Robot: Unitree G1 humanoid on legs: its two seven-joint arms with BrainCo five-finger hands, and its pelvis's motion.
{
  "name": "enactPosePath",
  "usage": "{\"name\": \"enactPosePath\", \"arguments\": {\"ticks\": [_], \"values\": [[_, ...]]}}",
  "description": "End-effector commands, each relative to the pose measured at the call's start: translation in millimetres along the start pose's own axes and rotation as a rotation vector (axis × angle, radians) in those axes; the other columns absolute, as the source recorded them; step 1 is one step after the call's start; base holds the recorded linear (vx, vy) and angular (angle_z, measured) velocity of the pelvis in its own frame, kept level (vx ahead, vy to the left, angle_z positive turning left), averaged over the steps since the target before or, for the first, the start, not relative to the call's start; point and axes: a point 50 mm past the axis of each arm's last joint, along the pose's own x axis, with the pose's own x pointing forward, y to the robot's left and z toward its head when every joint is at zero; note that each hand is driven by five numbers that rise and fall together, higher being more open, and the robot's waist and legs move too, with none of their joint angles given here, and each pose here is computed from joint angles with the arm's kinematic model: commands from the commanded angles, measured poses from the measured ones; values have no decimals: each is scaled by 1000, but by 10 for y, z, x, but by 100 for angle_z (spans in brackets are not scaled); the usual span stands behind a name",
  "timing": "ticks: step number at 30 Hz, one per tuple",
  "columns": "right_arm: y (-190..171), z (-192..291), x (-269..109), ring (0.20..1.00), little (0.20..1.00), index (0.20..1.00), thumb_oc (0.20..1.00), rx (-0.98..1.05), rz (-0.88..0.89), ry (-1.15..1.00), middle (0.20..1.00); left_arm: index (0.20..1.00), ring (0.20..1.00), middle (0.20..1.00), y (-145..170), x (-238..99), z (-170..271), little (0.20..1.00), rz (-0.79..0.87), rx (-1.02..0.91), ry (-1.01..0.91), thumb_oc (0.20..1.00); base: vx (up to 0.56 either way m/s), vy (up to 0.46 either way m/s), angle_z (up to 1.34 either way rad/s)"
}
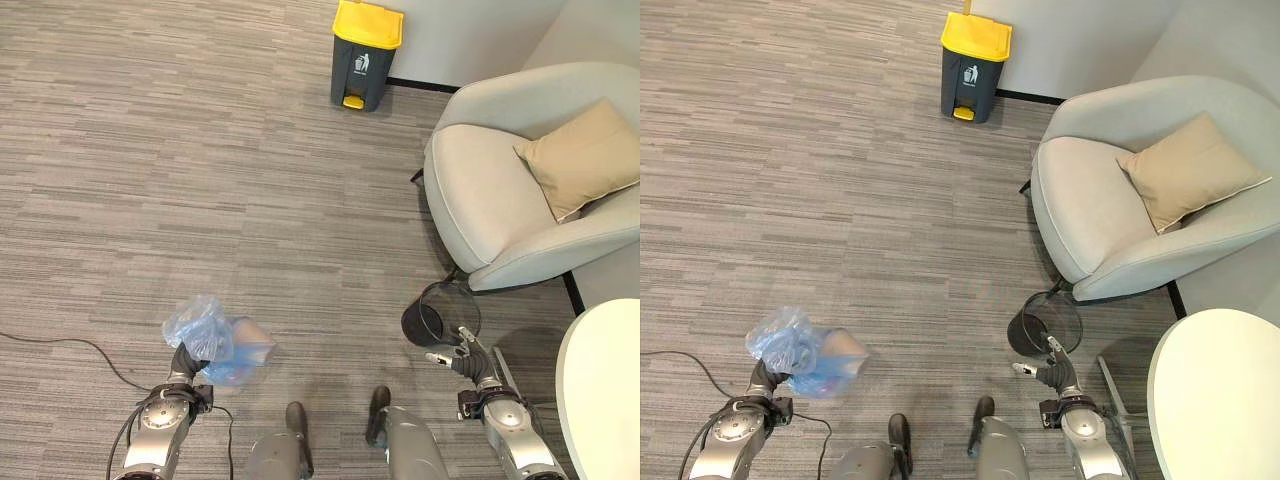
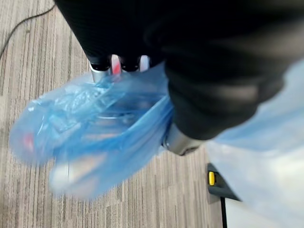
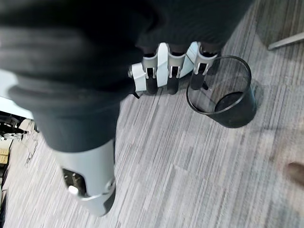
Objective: Gather garbage on tea table into small bin, then transfer packed bag to large trash can.
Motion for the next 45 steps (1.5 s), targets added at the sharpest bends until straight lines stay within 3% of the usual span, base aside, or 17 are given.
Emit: {"name": "enactPosePath", "arguments": {"ticks": [1, 14, 24, 33, 45], "values": [[-193, 53, 16, 1000, 1000, 1000, 1000, 0, -51, -37, 1000, 200, 200, 200, 44, -18, 182, 200, 13, -14, -116, 200, 333, 10, 42], [-287, -46, -105, 1000, 1000, 1000, 1000, -29, -52, -21, 1000, 200, 200, 200, -141, -55, 125, 200, -65, -3, -102, 200, 404, -161, 39], [-370, 97, 9, 1000, 1000, 1000, 1000, -28, -89, -64, 1000, 200, 200, 200, -260, 34, 250, 200, -89, -7, -141, 200, 197, -80, -11], [-238, -46, -17, 1000, 1000, 1000, 1000, -30, -62, -6, 1000, 200, 200, 200, -150, -63, 140, 200, -65, 16, -110, 200, 402, 111, -52], [-76, 133, 113, 1000, 1000, 1000, 1000, -12, -3, -46, 1000, 200, 200, 200, 16, -16, 241, 200, -2, 16, -137, 200, 332, 144, -28]]}}
